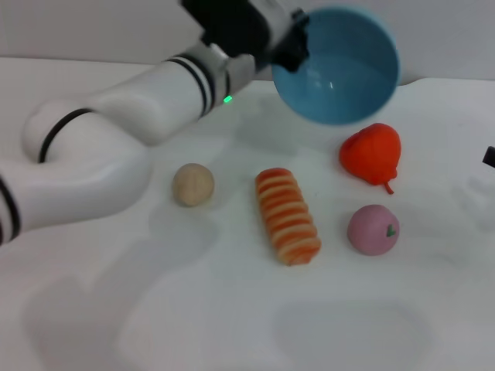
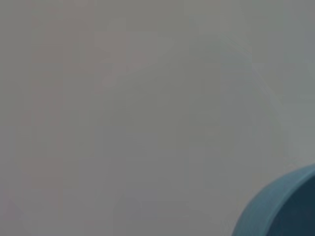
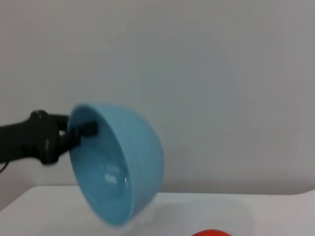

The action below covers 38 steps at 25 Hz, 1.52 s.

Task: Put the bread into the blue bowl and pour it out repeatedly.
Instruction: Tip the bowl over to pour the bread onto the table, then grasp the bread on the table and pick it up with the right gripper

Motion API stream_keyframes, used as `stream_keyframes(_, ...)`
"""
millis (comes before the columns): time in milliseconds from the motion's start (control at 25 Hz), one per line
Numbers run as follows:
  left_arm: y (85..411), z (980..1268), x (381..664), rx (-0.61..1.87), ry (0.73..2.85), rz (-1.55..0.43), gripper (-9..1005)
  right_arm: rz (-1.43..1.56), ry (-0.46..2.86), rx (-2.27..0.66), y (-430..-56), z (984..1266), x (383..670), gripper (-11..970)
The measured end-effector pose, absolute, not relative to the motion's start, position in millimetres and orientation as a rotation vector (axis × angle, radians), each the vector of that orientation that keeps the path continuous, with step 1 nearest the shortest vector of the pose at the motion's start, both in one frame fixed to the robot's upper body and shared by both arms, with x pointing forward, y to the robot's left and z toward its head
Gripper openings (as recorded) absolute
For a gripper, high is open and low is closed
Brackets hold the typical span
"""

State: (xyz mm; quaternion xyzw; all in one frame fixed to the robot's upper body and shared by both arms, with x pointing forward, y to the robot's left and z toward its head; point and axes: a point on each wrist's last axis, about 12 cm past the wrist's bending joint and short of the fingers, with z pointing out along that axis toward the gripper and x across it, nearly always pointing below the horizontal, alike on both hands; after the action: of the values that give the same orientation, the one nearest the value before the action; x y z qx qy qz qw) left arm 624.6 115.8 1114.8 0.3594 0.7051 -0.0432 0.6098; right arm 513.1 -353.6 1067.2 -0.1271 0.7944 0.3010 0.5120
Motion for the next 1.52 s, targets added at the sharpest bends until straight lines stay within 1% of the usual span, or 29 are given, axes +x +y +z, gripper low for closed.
stream_keyframes(160,134,1126,619,0.585,1.657,-0.208,20,0.744,1.905,-0.322,-349,1070,517,441)
stream_keyframes(360,154,1137,619,0.388,1.874,-0.366,20,0.773,1.904,-0.426,-332,1081,532,457)
stream_keyframes(600,166,1148,619,0.385,2.152,-0.493,20,0.781,1.984,-0.662,-298,1097,557,517)
stream_keyframes(840,187,1154,620,0.344,2.379,-0.596,19,0.772,2.103,-0.901,-258,1100,571,585)
stream_keyframes(1000,210,1149,616,0.264,2.459,-0.630,19,0.776,2.149,-0.996,-230,1098,577,585)
stream_keyframes(1160,233,1144,609,0.174,2.517,-0.660,19,0.775,2.191,-0.994,-215,1096,580,585)
stream_keyframes(1360,243,1142,601,0.151,2.546,-0.668,19,0.767,2.249,-1.044,-193,1085,582,586)
stream_keyframes(1520,246,1140,597,0.163,2.577,-0.668,19,0.698,2.292,-1.102,-172,1067,583,586)
